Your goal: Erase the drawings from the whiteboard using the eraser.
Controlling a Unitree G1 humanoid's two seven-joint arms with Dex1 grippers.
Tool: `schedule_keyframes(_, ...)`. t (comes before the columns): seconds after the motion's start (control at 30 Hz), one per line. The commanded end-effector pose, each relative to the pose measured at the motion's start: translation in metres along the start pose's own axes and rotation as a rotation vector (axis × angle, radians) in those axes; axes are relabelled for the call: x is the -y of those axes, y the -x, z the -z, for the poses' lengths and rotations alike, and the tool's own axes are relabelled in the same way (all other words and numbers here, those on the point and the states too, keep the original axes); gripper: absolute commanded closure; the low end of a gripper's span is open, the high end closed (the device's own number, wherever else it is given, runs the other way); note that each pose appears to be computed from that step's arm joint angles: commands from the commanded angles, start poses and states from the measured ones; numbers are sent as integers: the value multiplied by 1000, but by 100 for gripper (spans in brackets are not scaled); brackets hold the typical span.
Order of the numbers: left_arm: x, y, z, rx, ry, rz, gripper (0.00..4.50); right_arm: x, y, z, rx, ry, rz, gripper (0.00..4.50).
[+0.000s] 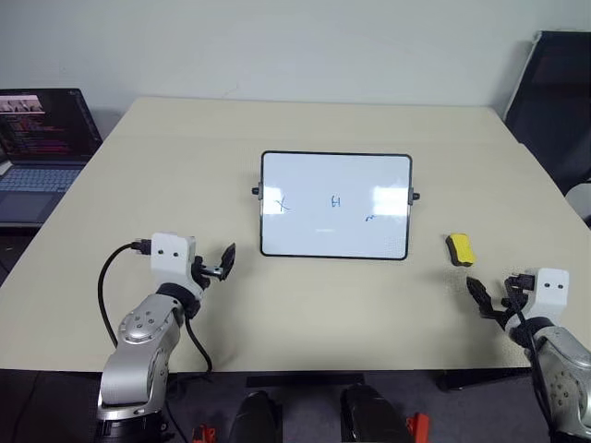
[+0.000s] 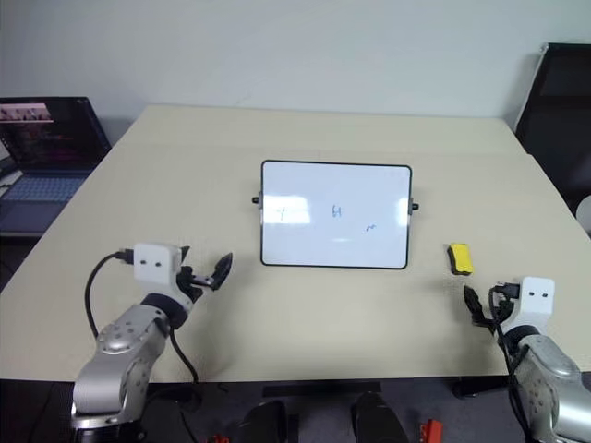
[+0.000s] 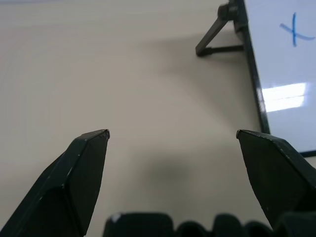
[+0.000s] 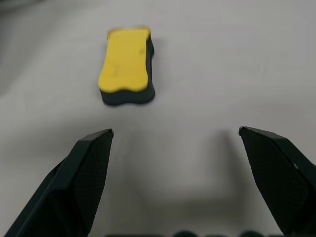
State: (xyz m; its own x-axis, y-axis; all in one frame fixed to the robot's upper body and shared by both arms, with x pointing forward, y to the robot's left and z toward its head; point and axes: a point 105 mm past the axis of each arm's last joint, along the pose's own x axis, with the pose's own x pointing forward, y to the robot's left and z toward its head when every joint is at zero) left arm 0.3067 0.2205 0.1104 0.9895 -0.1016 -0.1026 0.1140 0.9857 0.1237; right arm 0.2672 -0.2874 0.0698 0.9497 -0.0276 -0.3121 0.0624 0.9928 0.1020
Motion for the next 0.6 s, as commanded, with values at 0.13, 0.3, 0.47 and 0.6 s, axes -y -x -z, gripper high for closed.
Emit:
schedule_keyframes(0.13,2,2,-9,70,-63,43,0,-6,6,-23,90,57,12,3)
schedule_keyframes(0.3,-3,0,-32,166,-81,131,0,-33,14,-26,92,94,-122,3)
schedule_keyframes(0.47,-17,-1,-64,273,-85,211,0,-44,14,-38,143,43,-163,3)
schedule_keyframes(0.6,-7,-14,-93,348,-162,302,0,-52,13,-41,134,47,-194,3)
